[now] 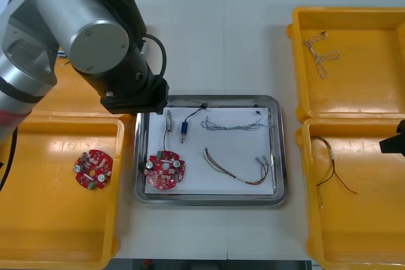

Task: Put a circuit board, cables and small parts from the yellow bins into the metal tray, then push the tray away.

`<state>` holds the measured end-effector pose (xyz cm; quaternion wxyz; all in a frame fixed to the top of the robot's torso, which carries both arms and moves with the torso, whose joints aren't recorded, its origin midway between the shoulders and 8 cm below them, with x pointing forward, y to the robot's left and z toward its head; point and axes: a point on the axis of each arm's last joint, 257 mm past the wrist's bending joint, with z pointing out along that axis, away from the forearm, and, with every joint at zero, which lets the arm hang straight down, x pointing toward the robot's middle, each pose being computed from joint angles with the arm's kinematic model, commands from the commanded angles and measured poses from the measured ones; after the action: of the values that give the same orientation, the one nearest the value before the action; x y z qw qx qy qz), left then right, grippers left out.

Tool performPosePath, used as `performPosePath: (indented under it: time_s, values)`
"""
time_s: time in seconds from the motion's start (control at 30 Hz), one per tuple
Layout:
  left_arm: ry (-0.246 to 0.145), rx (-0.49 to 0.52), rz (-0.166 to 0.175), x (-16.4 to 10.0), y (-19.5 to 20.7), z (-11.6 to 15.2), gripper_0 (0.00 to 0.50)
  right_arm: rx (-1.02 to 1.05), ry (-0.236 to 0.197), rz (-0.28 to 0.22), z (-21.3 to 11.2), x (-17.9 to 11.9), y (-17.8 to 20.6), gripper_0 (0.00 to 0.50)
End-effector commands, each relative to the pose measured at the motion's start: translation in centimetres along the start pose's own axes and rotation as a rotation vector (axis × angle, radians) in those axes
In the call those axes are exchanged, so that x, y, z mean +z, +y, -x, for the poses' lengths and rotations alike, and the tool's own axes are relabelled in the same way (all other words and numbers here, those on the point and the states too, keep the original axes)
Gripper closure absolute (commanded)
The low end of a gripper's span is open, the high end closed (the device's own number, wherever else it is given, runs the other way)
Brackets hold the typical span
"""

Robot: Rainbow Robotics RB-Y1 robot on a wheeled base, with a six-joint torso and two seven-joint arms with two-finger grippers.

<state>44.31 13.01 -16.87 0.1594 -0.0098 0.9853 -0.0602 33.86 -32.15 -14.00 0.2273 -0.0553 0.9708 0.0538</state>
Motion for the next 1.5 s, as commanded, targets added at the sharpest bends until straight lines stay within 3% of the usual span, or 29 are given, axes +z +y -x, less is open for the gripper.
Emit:
performPosePath:
  time_s: [0.03,0.33,0.5,0.6,0.77,0.97,1.3,1.5]
  values:
    - [-0.057,-0.049,0.027,-4.4,2.9,1.5,0.000,-0.201,-0.037,-0.014,2.0,-1.6,3.0,0.000]
    - [-0.064,0.014,0.068,-5.3,7.8,-0.2,0.000,-0.469,-0.047,0.023,2.6,-1.5,9.5,0.000]
    - [-0.044,0.000,0.048,-6.0,9.9,-1.4,0.000,-0.623,-0.026,0.069,2.2,-0.6,13.6,0.000]
    - [-0.046,0.026,0.053,-6.3,11.2,-1.9,0.000,-0.710,-0.023,0.094,1.9,0.1,16.0,0.000]
    - [-0.031,0.018,0.070,-6.7,13.4,-3.1,0.000,-0.845,-0.038,0.104,1.8,0.9,19.5,0.000]
    - [-0.045,0.054,0.106,-7.5,16.1,-3.9,0.000,-0.989,-0.045,0.098,1.2,2.2,23.1,0.000]
    - [-0.054,0.068,0.137,-8.1,20.0,-5.4,0.000,-1.178,0.013,0.083,-0.4,5.5,27.6,0.000]
    - [-0.099,0.053,0.153,-8.3,21.3,-5.3,0.000,-1.310,0.070,0.078,-1.6,7.9,29.1,0.000]
